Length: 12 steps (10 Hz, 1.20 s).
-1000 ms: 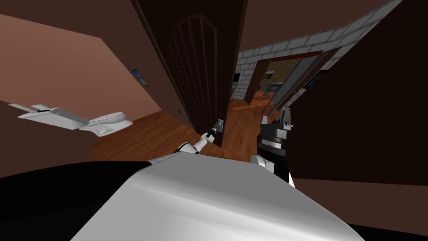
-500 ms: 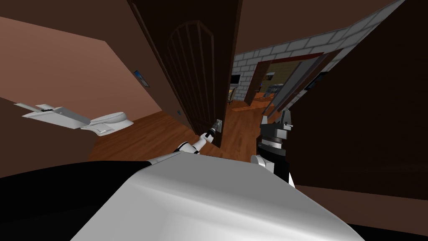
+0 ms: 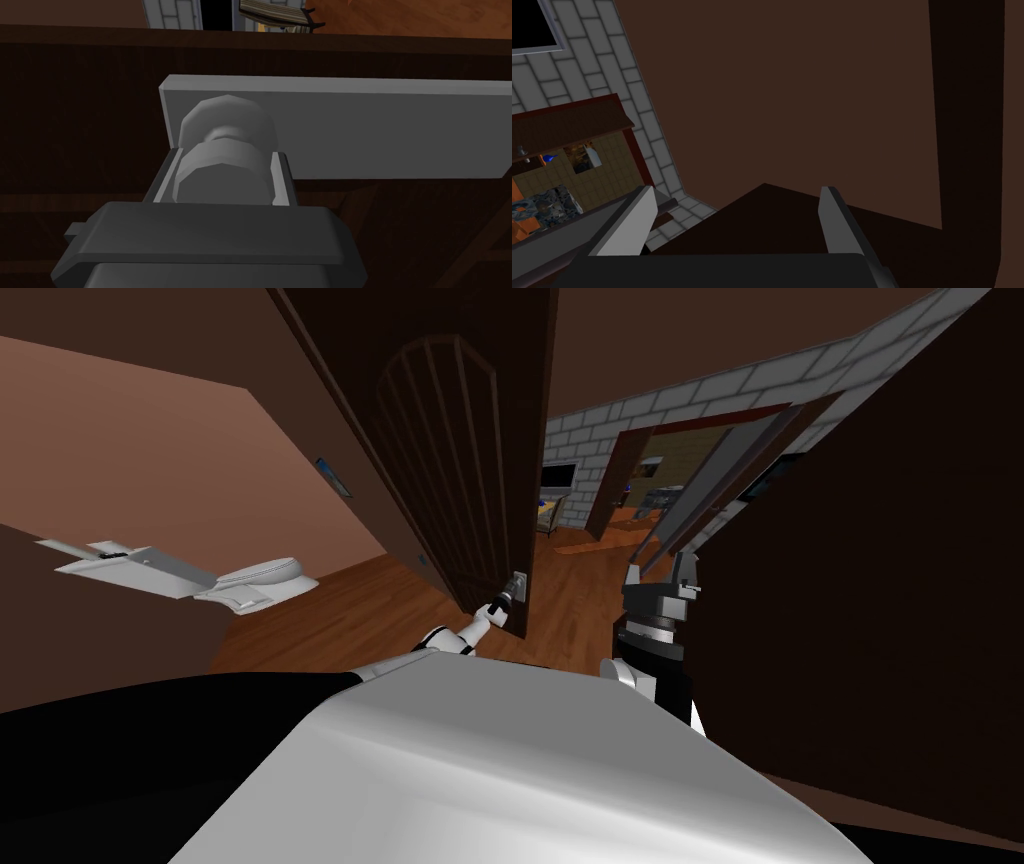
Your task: Push the door open
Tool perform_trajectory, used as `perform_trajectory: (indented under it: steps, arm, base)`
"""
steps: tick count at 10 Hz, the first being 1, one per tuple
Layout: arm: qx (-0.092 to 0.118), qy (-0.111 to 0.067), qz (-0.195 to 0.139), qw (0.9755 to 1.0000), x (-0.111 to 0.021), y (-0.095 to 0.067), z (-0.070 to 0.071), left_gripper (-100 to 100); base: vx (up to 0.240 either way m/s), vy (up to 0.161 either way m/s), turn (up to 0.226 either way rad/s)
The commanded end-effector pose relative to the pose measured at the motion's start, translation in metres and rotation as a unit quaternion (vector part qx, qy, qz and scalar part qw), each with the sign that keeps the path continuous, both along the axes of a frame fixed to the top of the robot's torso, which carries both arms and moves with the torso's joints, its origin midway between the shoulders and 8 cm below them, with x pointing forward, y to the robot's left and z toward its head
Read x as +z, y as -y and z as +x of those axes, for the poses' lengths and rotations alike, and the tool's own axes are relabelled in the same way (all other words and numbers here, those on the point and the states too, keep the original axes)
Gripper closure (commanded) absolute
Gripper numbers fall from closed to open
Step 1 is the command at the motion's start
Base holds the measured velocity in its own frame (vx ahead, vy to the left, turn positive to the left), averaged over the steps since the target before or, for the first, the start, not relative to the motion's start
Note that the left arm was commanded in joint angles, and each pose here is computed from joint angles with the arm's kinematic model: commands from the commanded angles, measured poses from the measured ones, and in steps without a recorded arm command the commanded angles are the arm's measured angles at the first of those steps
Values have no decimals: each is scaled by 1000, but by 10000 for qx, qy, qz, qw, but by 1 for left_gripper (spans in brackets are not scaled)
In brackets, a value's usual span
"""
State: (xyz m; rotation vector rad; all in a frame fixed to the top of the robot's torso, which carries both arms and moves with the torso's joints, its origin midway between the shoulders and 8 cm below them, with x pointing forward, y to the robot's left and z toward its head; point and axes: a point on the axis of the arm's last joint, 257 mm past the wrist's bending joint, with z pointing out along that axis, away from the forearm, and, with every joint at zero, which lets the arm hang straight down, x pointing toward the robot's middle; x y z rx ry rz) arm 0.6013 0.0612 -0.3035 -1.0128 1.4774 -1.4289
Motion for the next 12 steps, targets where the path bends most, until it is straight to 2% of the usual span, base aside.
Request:
perform_trajectory:
  steps: [1,4,6,8,9,10,11,12]
  arm:
    - [194,62,31,9998,4,-24,6,100]
    - [386,69,45,9992,5,-46,11,100]
    - [576,73,41,9983,6,-66,15,100]
    - [576,73,41,9983,6,-66,15,100]
    - [713,74,28,9974,6,-79,18,100]
    - [756,74,21,9971,7,-83,19,100]
    - [698,79,23,9975,8,-78,19,-100]
    - [698,79,23,9975,8,-78,19,-100]
  base:
    - [141,-151,45]
    - [146,-160,74]
    - [141,-152,81]
    - [87,-73,43]
    - [114,-85,117]
    - [146,-144,126]
    - [-50,-78,43]
    - [-151,0,-14]
